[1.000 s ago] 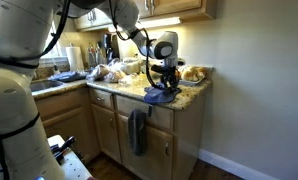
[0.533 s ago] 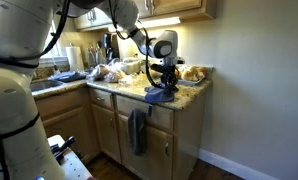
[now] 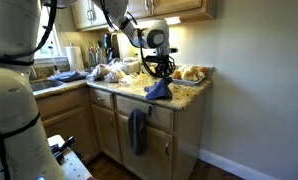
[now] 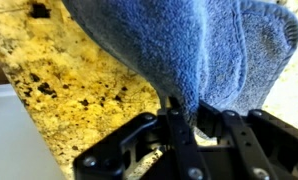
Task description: Take the top towel, hang it on the hook and put it back on the counter
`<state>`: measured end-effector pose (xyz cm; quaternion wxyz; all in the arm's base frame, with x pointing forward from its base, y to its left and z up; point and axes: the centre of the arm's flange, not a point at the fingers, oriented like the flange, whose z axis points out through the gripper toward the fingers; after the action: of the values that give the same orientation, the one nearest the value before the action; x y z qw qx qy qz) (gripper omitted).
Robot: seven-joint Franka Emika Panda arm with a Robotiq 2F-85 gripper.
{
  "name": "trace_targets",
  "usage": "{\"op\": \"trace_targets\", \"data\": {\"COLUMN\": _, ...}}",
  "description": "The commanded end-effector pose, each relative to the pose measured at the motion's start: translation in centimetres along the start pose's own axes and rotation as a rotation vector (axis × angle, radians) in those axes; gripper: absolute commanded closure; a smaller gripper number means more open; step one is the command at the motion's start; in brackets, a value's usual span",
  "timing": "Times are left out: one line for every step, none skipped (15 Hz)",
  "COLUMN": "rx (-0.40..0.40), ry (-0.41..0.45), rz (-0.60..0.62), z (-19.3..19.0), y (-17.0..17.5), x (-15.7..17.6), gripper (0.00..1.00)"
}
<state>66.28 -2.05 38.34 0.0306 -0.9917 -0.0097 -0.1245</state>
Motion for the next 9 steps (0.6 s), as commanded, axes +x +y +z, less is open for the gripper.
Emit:
{"op": "trace_targets", "data": {"rx": -0.054, "ry": 0.048, "rz": -0.068, "z": -3.3, "y": -1.2, "x": -3.0, "gripper": 0.91}}
{"op": "trace_targets", "data": {"rx": -0.067, "ry": 0.052, "rz": -0.086, "z": -3.8, "y": -1.5, "x": -3.2, "gripper": 0.91}}
{"op": "trace_targets", "data": {"rx": -0.085, "ry": 0.059, "rz": -0.098, "z": -4.2, "y": -1.7, "x": -3.5, "gripper": 0.91}}
{"op": "trace_targets", "data": {"rx": -0.102, "ry": 0.067, "rz": -0.114, "z": -4.5, "y": -1.7, "x": -3.5, "gripper": 0.91}}
{"op": "trace_targets", "data": {"rx": -0.103, "ry": 0.064, "rz": -0.126, "z": -4.5, "y": -1.6, "x": -3.5, "gripper": 0.91}}
{"op": "trace_targets", "data": {"rx": -0.109, "ry": 0.059, "rz": -0.132, "z": -4.2, "y": -1.4, "x": -3.4, "gripper": 0.91}}
{"op": "trace_targets", "data": {"rx": -0.107, "ry": 0.052, "rz": -0.14, "z": -3.7, "y": -1.3, "x": -3.4, "gripper": 0.91}}
{"op": "trace_targets", "data": {"rx": -0.1, "ry": 0.042, "rz": -0.147, "z": -3.1, "y": -1.3, "x": -3.3, "gripper": 0.91}}
{"op": "trace_targets", "data": {"rx": -0.103, "ry": 0.037, "rz": -0.154, "z": -2.6, "y": -1.3, "x": -3.3, "gripper": 0.91}}
